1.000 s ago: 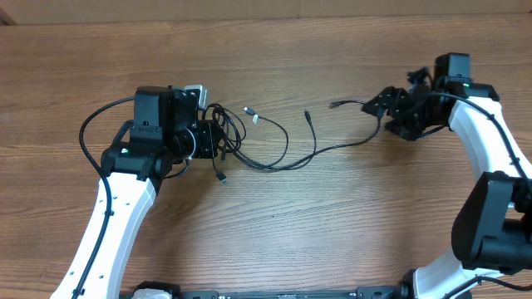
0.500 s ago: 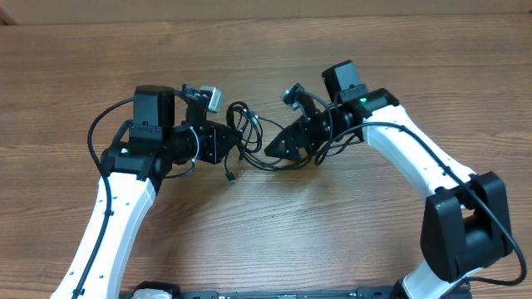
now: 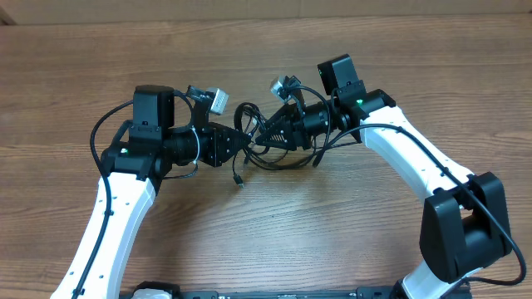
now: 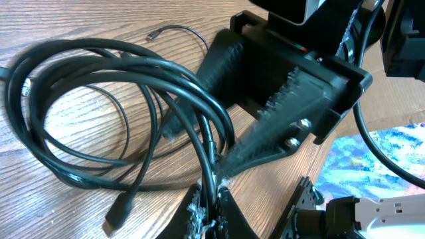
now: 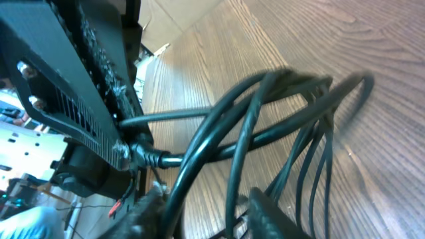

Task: Untangle cables

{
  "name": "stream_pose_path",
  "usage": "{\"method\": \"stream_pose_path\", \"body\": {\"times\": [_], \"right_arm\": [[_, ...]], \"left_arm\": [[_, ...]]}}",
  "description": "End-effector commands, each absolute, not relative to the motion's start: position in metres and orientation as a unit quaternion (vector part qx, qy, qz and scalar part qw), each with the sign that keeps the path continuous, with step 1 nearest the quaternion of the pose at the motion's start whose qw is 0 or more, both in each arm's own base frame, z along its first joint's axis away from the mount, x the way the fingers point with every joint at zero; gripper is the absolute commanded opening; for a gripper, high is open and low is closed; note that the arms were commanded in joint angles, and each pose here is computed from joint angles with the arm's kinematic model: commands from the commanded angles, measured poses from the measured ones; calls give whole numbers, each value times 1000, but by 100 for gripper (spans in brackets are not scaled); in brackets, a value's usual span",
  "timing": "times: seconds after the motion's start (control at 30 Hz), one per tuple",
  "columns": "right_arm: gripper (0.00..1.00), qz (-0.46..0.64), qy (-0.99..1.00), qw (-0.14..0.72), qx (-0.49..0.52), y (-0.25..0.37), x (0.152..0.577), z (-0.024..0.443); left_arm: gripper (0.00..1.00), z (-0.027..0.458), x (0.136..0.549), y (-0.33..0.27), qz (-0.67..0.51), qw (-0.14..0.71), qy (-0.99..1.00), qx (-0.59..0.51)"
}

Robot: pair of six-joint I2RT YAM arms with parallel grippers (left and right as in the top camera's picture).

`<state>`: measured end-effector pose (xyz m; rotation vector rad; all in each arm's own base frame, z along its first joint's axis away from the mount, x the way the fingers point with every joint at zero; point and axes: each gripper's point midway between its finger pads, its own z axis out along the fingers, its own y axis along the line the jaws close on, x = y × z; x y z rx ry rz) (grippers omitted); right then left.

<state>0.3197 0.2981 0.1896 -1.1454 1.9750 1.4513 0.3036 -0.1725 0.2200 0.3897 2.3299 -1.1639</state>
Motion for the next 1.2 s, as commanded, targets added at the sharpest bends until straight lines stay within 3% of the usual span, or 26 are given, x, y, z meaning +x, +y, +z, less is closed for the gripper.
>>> {"method": "stream_pose_path", "body": {"times": [0.0, 0.1, 0.13, 0.17, 0.2, 0.4, 0.5, 0.73, 0.87, 0.97, 1.17], "right_arm": [[4, 531, 712, 208, -410, 298, 317, 191], [4, 531, 715, 203, -407, 297, 315, 189], [4, 531, 716, 200, -406, 297, 314, 189], [4, 532, 720, 193, -402, 296, 312, 187], [4, 533, 724, 182, -397, 294, 309, 186], [4, 539, 730, 164, -388, 293, 303, 184], [4, 539, 730, 164, -388, 293, 303, 184], [4, 539, 730, 164, -388, 293, 303, 184], [4, 538, 730, 165, -387, 292, 304, 184], [4, 537, 733, 168, -383, 289, 307, 184], [4, 540, 745, 169, -353, 282, 319, 186]], "left_arm": [[4, 232, 301, -175, -437, 266, 844, 162], [13, 232, 301, -175, -437, 266, 844, 162], [34, 232, 301, -174, -436, 266, 844, 162], [44, 232, 302, -174, -434, 268, 845, 161], [65, 226, 308, -168, -409, 275, 857, 152], [69, 187, 341, -122, -257, 294, 918, 73], [67, 157, 344, -125, -261, 247, 931, 64], [50, 102, 348, -134, -282, 169, 943, 53], [20, 97, 351, -135, -285, 167, 942, 53], [4, 96, 350, -133, -279, 164, 945, 50], [4, 90, 339, -129, -271, 139, 952, 41]]}}
